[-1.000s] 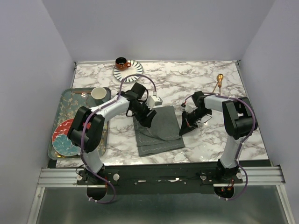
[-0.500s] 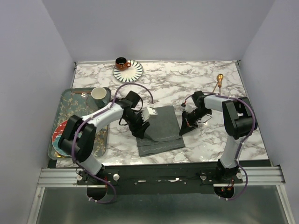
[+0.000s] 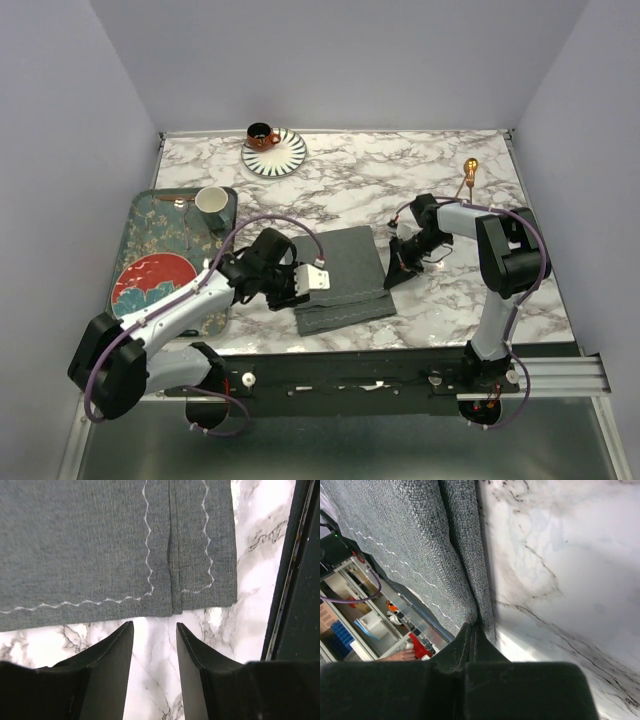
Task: Fold the napkin into a case and place the utensils inside
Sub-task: Smooth out the square-folded napkin at the center of the board.
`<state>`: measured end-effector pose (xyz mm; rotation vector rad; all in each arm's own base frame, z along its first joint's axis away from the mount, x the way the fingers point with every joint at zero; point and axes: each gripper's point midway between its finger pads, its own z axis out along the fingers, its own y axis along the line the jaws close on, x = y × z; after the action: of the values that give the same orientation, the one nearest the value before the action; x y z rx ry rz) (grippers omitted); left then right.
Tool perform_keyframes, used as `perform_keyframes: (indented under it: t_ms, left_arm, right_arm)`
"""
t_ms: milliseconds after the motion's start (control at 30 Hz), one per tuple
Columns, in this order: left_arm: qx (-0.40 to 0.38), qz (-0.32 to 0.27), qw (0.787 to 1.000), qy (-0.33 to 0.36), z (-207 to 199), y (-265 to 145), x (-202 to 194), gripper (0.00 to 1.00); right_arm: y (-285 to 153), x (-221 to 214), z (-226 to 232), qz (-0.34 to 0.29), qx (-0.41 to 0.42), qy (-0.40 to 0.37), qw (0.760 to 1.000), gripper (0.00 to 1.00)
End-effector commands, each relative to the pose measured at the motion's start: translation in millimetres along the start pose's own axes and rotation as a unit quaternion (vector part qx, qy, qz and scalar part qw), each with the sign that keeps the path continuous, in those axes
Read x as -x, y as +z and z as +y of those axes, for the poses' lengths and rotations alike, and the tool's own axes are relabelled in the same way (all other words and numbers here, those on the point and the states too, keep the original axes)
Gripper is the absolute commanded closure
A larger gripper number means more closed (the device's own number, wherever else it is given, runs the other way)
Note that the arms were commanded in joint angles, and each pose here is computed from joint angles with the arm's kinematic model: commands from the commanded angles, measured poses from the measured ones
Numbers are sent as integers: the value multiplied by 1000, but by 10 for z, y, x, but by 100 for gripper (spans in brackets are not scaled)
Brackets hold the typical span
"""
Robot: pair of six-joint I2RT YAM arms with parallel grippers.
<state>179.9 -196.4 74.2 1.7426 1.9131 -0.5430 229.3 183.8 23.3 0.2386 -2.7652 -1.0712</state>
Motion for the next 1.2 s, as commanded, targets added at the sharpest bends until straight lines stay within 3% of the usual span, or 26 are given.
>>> perform_keyframes:
  t_ms: [0, 767, 1000, 1167]
  left_arm:
    - [89, -29, 994, 48, 125, 23, 223, 50]
    - [62, 55, 992, 98, -111, 621, 103, 41]
    - [72, 59, 991, 96, -60, 647, 106, 55]
    - [76, 56, 991, 90, -45, 629, 135, 69]
  right_arm:
    - [-12, 69, 16, -5, -6, -6, 1000, 99]
    - [-25, 66, 35, -2, -5, -6, 1000, 99]
    - [-44, 68, 43, 1, -6, -4, 1000, 95]
    - [-60, 73, 51, 1, -8, -7, 1000, 99]
